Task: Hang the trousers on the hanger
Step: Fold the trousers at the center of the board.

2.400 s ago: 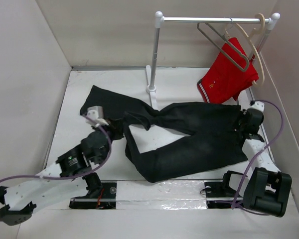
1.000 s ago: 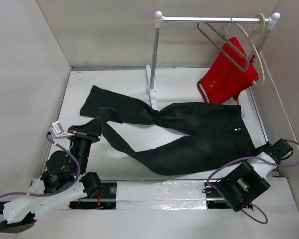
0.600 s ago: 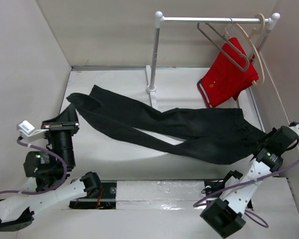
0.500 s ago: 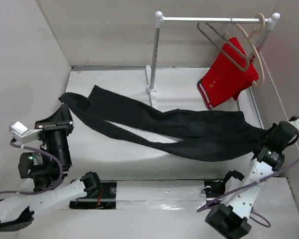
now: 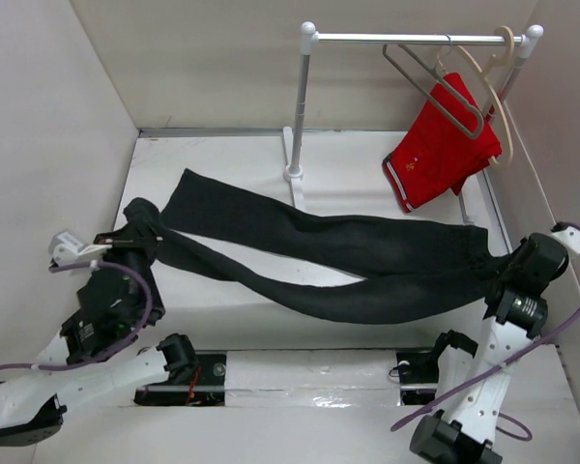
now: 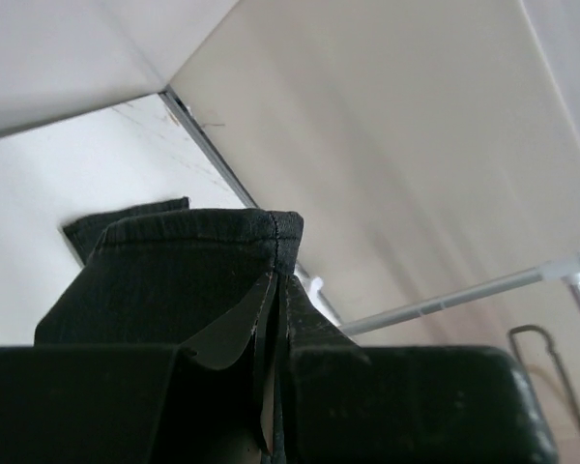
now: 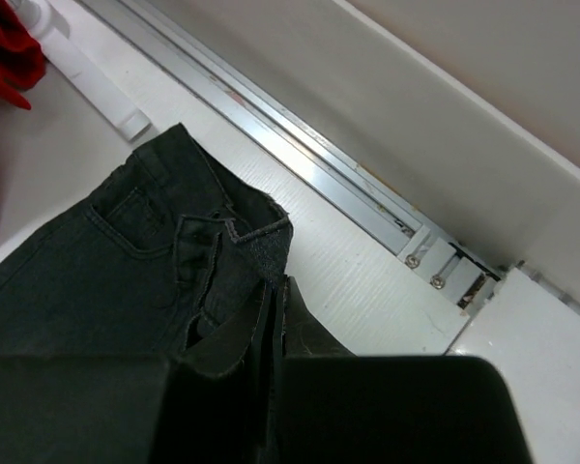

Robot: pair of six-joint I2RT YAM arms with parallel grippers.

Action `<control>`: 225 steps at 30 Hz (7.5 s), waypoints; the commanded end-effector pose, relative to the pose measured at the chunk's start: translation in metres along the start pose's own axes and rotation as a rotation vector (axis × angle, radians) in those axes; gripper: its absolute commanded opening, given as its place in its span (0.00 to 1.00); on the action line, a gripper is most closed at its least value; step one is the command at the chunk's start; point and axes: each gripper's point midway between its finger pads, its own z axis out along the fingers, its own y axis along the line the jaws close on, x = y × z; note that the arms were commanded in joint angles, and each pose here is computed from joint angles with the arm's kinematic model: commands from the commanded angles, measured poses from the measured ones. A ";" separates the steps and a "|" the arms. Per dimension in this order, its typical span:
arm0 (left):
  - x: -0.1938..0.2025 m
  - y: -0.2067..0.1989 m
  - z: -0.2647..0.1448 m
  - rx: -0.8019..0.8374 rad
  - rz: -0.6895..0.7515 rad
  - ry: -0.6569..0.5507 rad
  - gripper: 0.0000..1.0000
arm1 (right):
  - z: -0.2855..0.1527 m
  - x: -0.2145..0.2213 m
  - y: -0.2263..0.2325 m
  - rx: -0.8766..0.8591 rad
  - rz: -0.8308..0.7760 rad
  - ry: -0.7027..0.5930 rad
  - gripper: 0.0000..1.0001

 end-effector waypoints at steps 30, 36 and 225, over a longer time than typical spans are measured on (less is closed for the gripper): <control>0.053 0.083 0.184 -0.445 0.439 -0.028 0.00 | 0.089 -0.046 0.089 -0.204 0.035 -0.051 0.00; 0.057 0.086 0.200 -0.443 0.459 -0.051 0.00 | 0.105 -0.054 0.093 -0.191 0.030 -0.067 0.00; 0.353 -0.020 -0.145 0.611 0.455 0.919 0.56 | -0.279 -0.092 0.352 -1.595 -0.236 -0.359 0.00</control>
